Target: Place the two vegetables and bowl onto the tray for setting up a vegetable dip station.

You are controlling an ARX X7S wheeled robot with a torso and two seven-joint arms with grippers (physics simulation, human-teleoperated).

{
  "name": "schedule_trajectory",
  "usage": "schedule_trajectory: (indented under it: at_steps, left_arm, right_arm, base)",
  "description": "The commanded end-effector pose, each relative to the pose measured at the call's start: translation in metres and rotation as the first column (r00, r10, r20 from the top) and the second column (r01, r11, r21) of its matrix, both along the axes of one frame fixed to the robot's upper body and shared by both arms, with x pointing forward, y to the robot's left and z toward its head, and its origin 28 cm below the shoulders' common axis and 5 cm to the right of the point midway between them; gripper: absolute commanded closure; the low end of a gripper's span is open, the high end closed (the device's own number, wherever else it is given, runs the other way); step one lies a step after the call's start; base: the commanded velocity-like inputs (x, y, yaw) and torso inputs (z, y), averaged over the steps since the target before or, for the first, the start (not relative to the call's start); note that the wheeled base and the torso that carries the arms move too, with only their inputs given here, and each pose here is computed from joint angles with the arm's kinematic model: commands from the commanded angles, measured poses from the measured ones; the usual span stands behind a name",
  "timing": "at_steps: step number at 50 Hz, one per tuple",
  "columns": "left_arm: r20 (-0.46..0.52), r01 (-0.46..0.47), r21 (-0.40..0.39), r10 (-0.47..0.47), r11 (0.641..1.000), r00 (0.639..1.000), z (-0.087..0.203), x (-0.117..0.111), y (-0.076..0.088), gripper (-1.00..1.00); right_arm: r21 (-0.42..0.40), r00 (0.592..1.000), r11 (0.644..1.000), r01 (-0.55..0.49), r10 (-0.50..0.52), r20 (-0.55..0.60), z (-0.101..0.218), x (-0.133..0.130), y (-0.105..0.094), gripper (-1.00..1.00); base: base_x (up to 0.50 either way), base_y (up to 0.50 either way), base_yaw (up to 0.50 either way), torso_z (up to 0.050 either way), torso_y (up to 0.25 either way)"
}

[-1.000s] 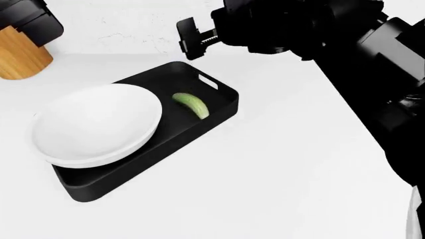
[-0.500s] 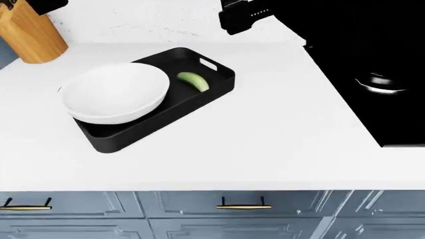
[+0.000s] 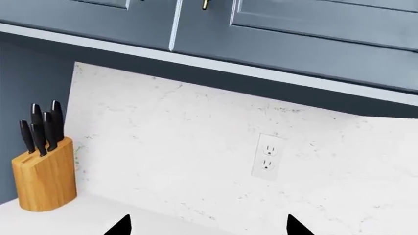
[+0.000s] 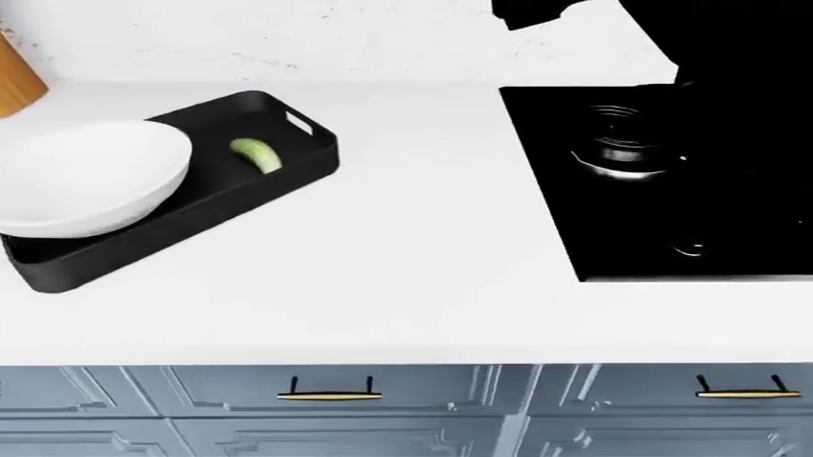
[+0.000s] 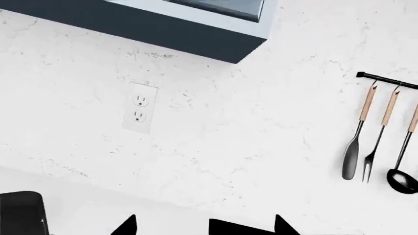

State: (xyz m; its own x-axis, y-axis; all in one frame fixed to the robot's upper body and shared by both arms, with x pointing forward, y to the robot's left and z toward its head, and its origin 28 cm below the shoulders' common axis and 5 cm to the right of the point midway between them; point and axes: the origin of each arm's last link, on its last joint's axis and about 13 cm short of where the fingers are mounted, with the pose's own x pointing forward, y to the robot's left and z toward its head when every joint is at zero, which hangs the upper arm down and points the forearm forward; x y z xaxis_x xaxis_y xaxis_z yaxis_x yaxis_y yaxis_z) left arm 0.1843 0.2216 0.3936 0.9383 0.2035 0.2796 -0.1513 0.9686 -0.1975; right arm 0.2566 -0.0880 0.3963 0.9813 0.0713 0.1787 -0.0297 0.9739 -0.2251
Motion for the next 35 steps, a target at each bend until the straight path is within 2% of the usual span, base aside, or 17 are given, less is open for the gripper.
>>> schedule_trajectory:
  at_steps: [1,35]
  left_arm:
    - [0.022,0.026,0.031,-0.026,0.999,0.999,0.0034,0.0096,0.0001,-1.00]
    - [0.029,0.053,0.037,-0.054,0.998,0.998,0.0040,0.0059,-0.0036,-1.00]
  right_arm:
    - [0.015,0.999,0.999,0.032,-0.032,0.033,0.0044,-0.0061,-0.0059,-1.00]
    - [0.028,0.999,0.999,0.017,-0.018,0.045,0.0064,-0.0066,-0.0071,-1.00]
  base:
    - [0.00,-0.50,0.00,0.000,0.000]
    - [0.00,-0.50,0.00,0.000,0.000]
